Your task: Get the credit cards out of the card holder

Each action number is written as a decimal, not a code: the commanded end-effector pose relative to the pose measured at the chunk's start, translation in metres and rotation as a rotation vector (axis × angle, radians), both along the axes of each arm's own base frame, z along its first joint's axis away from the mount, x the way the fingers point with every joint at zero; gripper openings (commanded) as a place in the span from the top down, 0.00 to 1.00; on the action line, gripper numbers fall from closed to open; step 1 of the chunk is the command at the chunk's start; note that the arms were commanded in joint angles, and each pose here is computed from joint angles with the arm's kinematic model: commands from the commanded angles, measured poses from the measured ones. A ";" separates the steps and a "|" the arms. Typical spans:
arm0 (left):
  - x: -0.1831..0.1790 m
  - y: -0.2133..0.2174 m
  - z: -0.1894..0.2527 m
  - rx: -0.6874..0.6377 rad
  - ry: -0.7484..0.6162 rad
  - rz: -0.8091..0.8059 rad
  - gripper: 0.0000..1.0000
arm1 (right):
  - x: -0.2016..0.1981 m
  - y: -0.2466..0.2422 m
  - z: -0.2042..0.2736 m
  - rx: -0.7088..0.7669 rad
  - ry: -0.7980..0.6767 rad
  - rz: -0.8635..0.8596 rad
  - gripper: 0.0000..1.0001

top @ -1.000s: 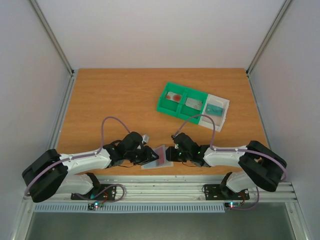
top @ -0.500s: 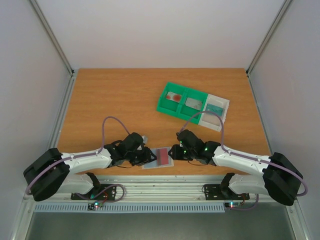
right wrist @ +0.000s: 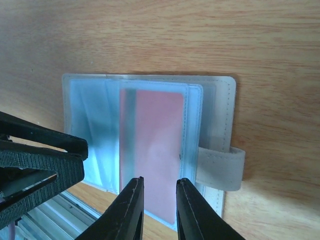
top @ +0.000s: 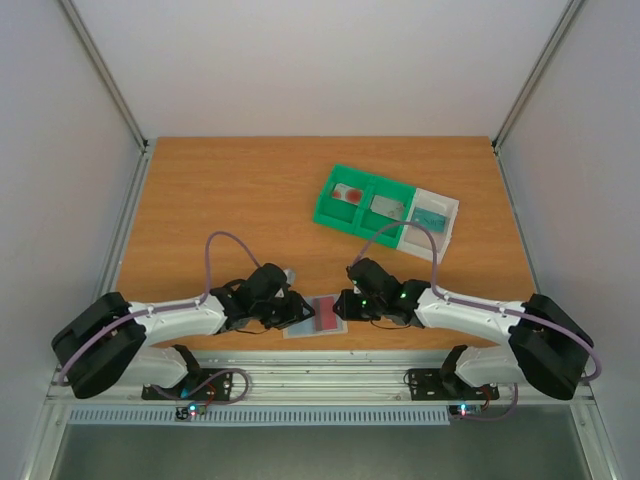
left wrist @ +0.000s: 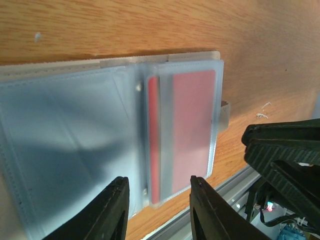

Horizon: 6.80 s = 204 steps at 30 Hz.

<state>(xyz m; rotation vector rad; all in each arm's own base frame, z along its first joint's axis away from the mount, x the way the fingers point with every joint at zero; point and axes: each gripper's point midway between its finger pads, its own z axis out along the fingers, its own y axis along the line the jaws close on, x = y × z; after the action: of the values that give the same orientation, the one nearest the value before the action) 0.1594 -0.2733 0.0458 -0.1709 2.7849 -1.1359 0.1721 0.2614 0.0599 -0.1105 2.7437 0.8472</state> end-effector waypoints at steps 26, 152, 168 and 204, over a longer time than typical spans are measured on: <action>0.017 -0.012 -0.008 -0.034 -0.041 -0.005 0.76 | -0.014 0.017 -0.036 0.069 0.097 0.004 0.78; 0.043 -0.007 -0.002 -0.144 -0.013 0.078 0.59 | 0.006 0.005 -0.042 -0.120 0.018 0.006 0.82; 0.039 -0.016 -0.014 -0.141 0.005 0.068 0.67 | -0.001 0.000 -0.053 -0.100 0.049 -0.020 0.90; 0.026 -0.007 -0.009 -0.116 -0.011 0.008 1.00 | -0.001 -0.018 -0.066 -0.155 0.055 -0.095 0.94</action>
<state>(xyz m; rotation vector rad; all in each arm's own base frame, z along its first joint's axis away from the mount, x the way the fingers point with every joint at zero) 0.1940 -0.2849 0.0386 -0.2443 2.6797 -1.3177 0.1813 0.2669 0.0183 -0.0239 2.7617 0.7668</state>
